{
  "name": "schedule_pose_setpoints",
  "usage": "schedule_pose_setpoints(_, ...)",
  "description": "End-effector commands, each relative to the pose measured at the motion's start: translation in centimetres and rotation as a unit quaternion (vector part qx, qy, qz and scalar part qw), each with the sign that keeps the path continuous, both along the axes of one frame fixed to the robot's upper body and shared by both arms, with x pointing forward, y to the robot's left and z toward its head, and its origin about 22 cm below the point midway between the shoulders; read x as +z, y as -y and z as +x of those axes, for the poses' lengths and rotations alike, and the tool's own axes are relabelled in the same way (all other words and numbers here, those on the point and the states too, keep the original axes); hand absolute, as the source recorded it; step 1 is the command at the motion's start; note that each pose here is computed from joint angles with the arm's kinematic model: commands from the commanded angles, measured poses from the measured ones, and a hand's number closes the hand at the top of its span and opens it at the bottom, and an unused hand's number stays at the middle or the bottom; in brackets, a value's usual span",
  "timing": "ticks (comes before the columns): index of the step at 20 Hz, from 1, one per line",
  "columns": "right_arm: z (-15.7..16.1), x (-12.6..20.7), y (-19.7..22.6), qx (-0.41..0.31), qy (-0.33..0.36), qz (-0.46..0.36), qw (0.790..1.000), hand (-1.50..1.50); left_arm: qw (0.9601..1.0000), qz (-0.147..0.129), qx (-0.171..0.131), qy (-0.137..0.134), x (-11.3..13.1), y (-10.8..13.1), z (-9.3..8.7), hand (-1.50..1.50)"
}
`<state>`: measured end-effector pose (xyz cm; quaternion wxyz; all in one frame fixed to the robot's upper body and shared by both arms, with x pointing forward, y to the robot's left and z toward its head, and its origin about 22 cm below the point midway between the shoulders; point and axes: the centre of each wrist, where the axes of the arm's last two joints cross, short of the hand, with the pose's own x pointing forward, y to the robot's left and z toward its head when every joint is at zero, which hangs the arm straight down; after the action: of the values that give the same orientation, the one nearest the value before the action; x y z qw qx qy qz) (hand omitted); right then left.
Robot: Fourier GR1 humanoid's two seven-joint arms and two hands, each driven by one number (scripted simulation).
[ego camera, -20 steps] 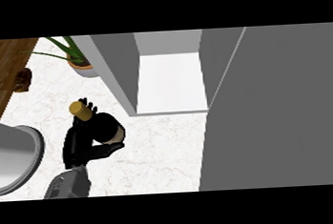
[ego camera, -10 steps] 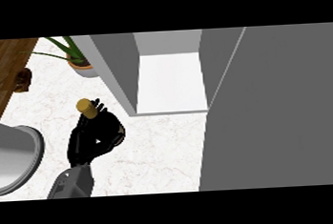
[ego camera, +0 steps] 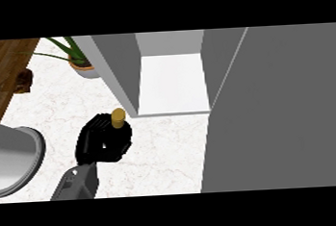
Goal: Pick up the wine, place it into the cabinet and close the cabinet
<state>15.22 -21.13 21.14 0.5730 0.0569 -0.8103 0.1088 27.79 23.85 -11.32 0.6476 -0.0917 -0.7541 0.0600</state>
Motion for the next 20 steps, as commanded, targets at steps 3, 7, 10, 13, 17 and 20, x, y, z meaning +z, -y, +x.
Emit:
schedule_pose_setpoints(3,-2.3,1.0,0.4,0.015,0.016,0.022,1.000,-1.50,0.9979,0.065,-0.006,0.000,1.3,-4.8,-1.4,1.50)
schedule_pose_setpoints(7,-1.6,0.8,0.9,0.016,0.017,0.008,1.000,-1.50,0.9981,0.061,0.000,0.011,1.0,-7.6,-4.7,1.50)
schedule_pose_setpoints(10,-3.3,2.0,-0.2,0.024,0.012,0.025,0.999,-1.50,0.9984,0.043,0.010,0.036,1.6,-6.9,-3.6,1.50)
schedule_pose_setpoints(13,-1.7,1.0,-0.2,0.015,0.009,0.030,0.999,-1.50,0.9937,0.080,0.018,0.077,2.5,-8.8,-4.8,1.50)
schedule_pose_setpoints(17,-1.3,0.6,0.0,0.020,0.010,0.017,1.000,-1.50,0.9898,0.080,0.049,0.107,4.4,-5.0,-3.4,1.50)
schedule_pose_setpoints(20,-2.2,0.5,0.5,0.024,0.014,0.019,0.999,-1.50,0.9927,0.022,0.009,0.118,6.0,-5.1,-3.2,1.50)
